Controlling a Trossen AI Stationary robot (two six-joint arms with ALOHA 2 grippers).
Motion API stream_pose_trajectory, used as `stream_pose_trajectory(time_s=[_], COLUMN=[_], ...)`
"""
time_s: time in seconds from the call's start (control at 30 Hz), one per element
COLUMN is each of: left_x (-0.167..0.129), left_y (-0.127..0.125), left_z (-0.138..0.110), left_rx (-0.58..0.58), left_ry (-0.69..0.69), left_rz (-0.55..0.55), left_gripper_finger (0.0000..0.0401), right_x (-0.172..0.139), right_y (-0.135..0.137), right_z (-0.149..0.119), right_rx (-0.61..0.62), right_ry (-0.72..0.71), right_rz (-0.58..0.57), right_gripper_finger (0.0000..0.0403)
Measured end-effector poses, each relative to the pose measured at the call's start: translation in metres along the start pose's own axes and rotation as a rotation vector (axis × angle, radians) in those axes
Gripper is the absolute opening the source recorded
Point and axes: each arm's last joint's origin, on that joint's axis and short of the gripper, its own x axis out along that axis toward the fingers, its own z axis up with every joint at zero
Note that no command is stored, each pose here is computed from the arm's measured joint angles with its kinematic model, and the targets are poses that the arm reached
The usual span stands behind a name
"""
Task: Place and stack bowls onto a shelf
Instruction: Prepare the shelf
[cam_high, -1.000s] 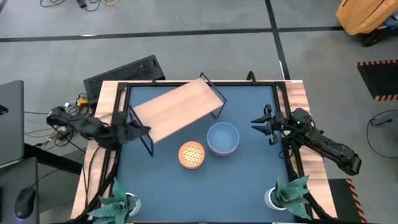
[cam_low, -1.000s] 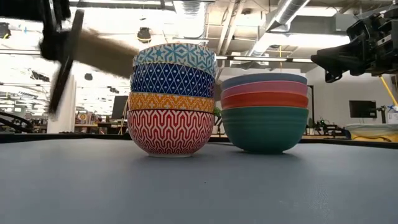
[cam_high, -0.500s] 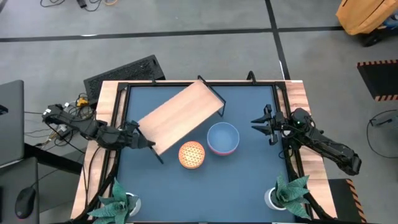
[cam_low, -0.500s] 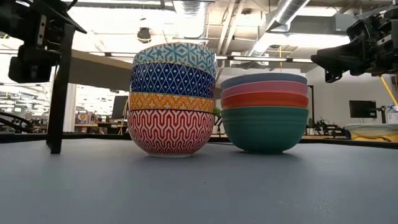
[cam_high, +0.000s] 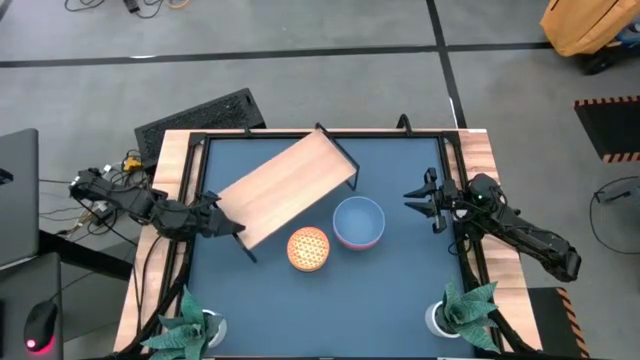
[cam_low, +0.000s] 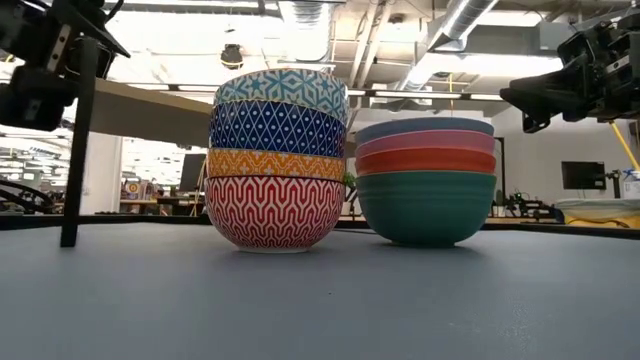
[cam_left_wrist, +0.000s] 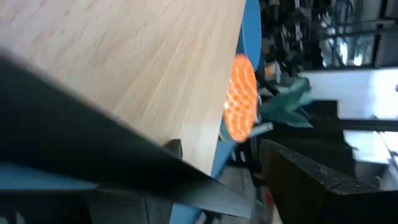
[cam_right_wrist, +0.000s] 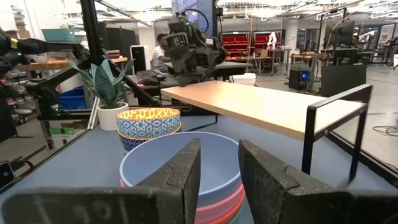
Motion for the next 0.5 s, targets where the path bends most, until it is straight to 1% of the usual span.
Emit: stream_pose_trajectory(time_s=[0.13,0.23,0.3,0.43,0.47,0.5], left_x=[-0.003,-0.005,-0.005,-0.005,-0.004,-0.005], left_y=[0.0,0.001,0.003,0.007,0.007,0.006], left_z=[-0.001,-0.001,0.001,0.01,0.011,0.01], left_rx=[-0.027,-0.021,-0.021,-0.085,-0.09,-0.085], left_ry=[0.066,0.061,0.006,-0.229,-0.239,-0.208], left_rz=[-0.011,-0.007,0.008,0.043,0.042,0.035], left_gripper_finger=[0.0215,0.0215,0.0215,0.0215,0.0215,0.0215], right_x=[0.0,0.0,0.0,0.0,0.0,0.0], right_y=[0.0,0.0,0.0,0.0,-0.001,-0.001], right_z=[0.0,0.0,0.0,0.0,0.0,0.0], right_rx=[-0.001,-0.001,0.0,0.0,0.0,0.0], right_ry=[0.0,0.0,0.0,-0.001,-0.002,-0.002], right_rz=[0.0,0.0,0.0,-0.017,-0.021,-0.021], right_gripper_finger=[0.0134,0.0134,0.0134,0.0134,0.0134,0.0134])
